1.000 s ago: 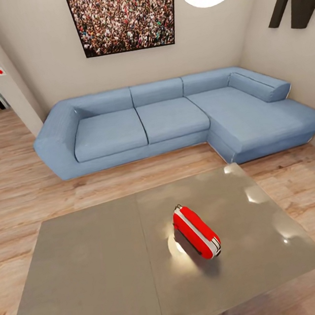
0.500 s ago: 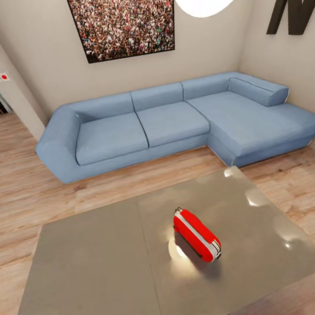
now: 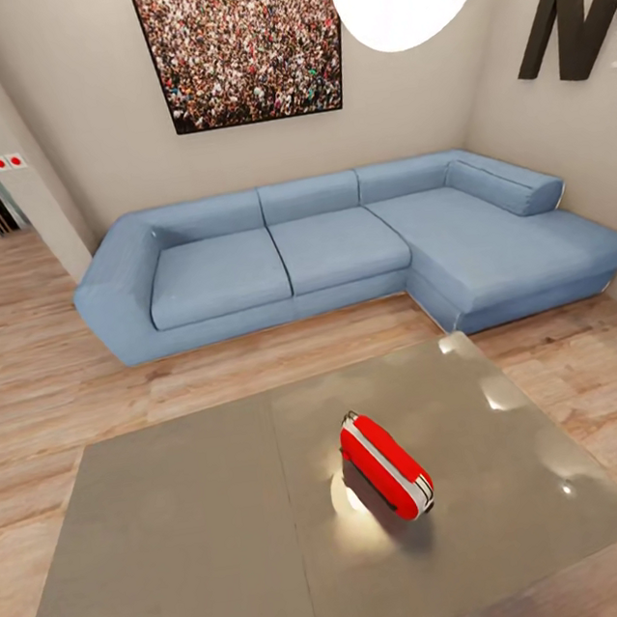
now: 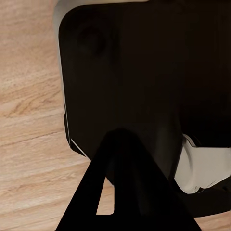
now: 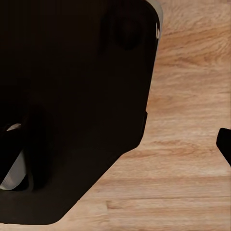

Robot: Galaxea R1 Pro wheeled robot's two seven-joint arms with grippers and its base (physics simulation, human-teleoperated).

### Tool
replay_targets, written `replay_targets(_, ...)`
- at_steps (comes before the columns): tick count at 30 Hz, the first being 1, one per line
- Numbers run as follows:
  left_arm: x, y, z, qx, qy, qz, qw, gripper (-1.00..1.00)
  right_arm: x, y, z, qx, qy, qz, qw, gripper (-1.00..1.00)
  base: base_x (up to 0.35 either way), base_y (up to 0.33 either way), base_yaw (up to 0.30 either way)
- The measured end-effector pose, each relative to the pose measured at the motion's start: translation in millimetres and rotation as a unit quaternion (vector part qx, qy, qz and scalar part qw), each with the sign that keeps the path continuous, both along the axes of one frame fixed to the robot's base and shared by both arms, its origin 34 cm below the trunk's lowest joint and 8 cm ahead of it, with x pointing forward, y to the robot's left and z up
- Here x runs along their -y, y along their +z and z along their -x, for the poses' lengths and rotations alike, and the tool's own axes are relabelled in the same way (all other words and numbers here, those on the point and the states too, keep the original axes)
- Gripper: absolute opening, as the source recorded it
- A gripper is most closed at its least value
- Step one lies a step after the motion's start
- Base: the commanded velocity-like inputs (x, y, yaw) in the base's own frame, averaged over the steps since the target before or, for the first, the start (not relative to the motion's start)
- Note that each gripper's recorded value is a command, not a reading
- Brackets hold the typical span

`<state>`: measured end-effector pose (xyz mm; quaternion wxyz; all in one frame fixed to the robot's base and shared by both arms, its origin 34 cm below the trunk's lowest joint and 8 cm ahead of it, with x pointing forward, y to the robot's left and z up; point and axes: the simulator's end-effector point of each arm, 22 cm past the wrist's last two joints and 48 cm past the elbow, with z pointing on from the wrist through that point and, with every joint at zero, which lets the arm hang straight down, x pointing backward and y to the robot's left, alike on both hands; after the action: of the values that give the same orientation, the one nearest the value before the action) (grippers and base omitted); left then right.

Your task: Turn on the radio receiver that's on the table in the living room.

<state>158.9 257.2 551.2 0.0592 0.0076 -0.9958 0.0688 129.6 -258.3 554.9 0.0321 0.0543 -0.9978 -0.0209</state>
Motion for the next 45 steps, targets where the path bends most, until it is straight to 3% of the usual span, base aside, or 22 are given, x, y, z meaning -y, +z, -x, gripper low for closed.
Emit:
replay_targets(11, 9.1, 0.3, -4.0, 0.005, 0.001, 0.007, 1.0, -1.0, -0.4, 0.1, -3.0, 0.003, 0.002, -0.001, 1.0, 1.0, 0.0, 0.0, 0.0)
replay_targets(45, 6.0, 2.2, -26.9, 0.033, -0.008, 0.006, 0.9994, -1.0, -2.2, 0.6, -22.0, 0.027, -0.001, -0.001, 0.9996, 1.0, 0.0, 0.0, 0.0)
